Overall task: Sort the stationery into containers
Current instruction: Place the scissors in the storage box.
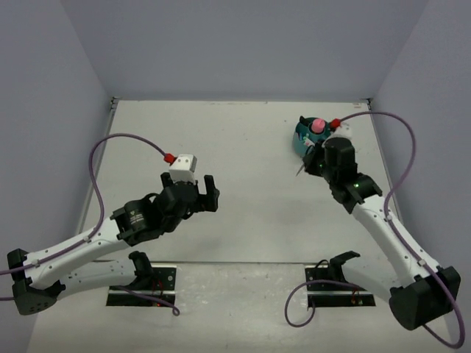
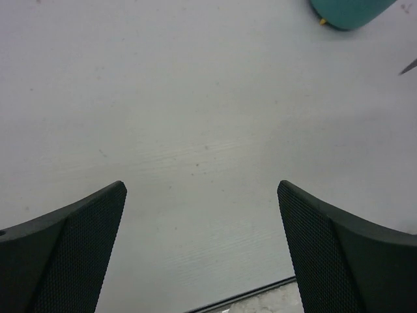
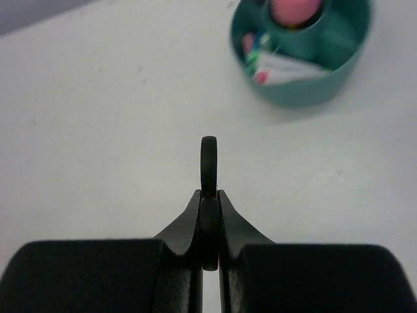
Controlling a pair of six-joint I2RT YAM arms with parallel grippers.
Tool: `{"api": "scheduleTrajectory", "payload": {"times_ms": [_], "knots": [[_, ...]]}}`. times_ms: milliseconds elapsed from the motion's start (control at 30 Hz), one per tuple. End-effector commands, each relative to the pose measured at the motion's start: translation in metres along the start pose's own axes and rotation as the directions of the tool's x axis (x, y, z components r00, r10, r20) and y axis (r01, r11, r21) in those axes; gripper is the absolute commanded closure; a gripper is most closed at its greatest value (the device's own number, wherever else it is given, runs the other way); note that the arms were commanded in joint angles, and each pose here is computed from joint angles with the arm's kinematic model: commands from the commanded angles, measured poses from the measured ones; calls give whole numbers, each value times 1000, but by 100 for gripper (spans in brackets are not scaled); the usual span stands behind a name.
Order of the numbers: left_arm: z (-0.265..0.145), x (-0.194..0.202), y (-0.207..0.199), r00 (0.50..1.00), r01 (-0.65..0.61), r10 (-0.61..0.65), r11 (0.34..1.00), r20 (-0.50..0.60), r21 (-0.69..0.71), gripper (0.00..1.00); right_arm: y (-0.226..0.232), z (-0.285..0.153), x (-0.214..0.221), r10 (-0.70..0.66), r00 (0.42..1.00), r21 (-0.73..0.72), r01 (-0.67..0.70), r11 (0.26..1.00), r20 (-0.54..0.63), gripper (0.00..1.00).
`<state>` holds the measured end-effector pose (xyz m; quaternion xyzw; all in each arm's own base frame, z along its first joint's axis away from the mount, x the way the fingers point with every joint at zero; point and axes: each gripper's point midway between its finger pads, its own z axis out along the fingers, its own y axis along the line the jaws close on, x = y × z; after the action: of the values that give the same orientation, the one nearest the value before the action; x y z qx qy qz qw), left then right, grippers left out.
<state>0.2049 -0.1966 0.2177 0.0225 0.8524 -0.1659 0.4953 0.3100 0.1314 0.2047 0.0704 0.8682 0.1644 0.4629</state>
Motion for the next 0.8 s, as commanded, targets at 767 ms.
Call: {"api": "scheduleTrajectory", "payload": {"times_ms": [767], "knots": [[-29,2,50,992,-126,127,988,6,-91,0,-147,128,-189,-174,935,236,101,967,310,99]]}}
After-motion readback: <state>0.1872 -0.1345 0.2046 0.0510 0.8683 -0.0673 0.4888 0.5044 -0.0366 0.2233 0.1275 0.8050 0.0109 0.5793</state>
